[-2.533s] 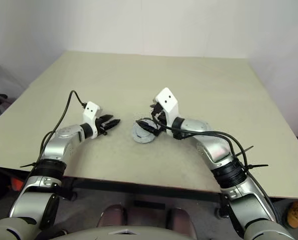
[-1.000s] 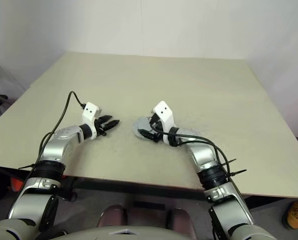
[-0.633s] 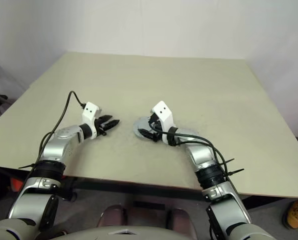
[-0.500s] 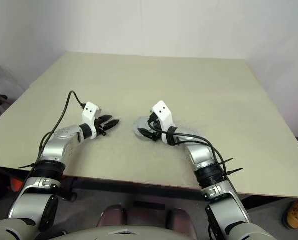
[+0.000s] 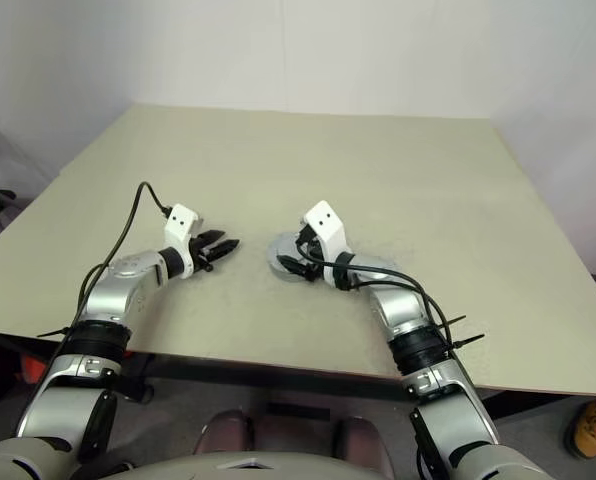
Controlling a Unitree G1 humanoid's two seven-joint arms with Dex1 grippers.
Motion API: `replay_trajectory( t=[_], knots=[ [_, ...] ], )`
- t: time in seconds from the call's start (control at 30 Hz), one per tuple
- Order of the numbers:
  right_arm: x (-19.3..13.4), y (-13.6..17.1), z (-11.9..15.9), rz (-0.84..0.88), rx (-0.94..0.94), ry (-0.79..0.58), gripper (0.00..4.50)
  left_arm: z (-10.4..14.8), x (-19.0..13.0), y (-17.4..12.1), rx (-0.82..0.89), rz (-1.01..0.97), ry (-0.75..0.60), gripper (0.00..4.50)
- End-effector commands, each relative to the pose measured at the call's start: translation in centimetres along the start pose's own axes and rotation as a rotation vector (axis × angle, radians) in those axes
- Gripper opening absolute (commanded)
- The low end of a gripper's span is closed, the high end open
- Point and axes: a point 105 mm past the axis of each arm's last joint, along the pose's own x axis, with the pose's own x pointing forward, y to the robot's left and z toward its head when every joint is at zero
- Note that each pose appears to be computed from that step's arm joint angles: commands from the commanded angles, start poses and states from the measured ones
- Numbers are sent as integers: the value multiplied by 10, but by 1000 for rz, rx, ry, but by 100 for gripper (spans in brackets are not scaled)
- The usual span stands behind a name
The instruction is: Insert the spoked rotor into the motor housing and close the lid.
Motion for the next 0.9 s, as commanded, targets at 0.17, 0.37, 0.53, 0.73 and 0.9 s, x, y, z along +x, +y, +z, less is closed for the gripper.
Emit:
replay_trajectory(
  t=[0.17, 0.37, 0.53, 0.73, 0.9],
  knots=[
    [-6, -4, -15, 2, -6, 76, 308, 15, -2, 1, 35, 5, -41, 244],
    [-15, -6, -31, -2, -1, 158, 308, 14, -2, 1, 33, 7, -42, 244],
    [-19, -5, -35, -3, -3, 178, 308, 13, -2, 0, 31, 6, -41, 244],
    [-20, -2, -27, 12, 29, 153, 308, 13, -2, 1, 31, 8, -41, 244],
    [-22, -7, -39, -30, 28, 232, 308, 13, -2, 1, 31, 8, -40, 244]
  ],
)
